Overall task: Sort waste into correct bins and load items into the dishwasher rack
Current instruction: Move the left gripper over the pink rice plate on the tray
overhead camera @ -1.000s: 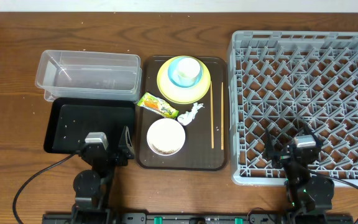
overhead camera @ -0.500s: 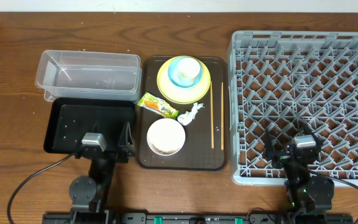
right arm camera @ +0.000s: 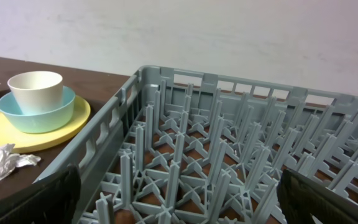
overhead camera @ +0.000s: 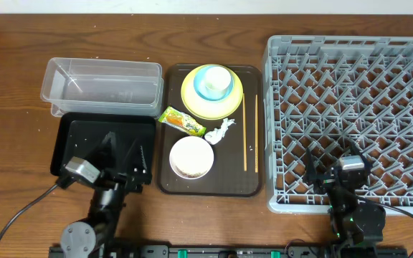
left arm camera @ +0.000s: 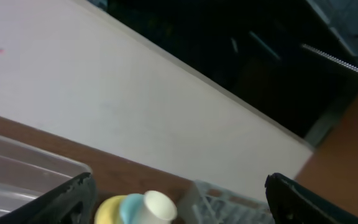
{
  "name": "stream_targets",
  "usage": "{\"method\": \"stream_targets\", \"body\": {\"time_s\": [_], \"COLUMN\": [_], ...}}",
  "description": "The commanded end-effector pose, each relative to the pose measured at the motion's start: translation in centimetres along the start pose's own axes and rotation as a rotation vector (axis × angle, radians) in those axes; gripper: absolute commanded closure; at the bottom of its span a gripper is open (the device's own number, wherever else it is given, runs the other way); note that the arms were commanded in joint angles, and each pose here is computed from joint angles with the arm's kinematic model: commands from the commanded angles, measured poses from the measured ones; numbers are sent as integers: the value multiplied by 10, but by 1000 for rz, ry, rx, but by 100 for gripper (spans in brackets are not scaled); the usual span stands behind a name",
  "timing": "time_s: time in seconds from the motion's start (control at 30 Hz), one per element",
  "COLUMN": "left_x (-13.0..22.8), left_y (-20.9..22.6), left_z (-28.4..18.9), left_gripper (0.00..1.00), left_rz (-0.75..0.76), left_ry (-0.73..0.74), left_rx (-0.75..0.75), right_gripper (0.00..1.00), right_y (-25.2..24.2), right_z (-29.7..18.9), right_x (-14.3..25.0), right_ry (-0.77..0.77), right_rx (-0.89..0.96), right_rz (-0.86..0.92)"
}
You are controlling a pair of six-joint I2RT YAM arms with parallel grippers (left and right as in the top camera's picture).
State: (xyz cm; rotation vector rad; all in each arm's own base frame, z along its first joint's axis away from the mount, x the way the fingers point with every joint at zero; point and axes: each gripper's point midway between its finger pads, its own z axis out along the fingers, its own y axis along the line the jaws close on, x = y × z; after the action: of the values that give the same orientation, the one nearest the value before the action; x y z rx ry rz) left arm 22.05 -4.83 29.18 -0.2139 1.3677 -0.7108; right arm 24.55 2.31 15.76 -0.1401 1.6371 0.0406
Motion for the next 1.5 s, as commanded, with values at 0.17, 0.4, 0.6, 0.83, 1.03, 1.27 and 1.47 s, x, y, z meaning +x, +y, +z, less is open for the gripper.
{"method": "stream_targets", "body": {"time_s": [0.17,0.4,0.6,0.83,1.03,1.27,1.47], "left_x": [-26,-20,7,54,79,106,129], "left_y": [-30,-47,-39,-8,-5,-11,-31], "left_z": [9,32,43,42,43,50,66], "left_gripper": [11,10,10,28,94,94,71], "left_rz": [-69,-134,-253,-352,-319,-29,223], "left_ry": [224,609,900,1108,1208,1227,1190], "left_rx": [-84,-183,-300,-441,-452,-483,-436], "right_gripper": [1,1,1,1,1,1,1], "right_y": [3,3,3,3,3,3,3], "right_z": [0,0,0,0,0,0,0], "right_x": [2,2,2,2,2,2,2], "right_ry": [5,5,5,5,5,5,5], "right_rx": [-12,-12,-12,-12,-12,-12,-12], "right_rz": [-9,-9,-9,-9,-9,-9,-9]}}
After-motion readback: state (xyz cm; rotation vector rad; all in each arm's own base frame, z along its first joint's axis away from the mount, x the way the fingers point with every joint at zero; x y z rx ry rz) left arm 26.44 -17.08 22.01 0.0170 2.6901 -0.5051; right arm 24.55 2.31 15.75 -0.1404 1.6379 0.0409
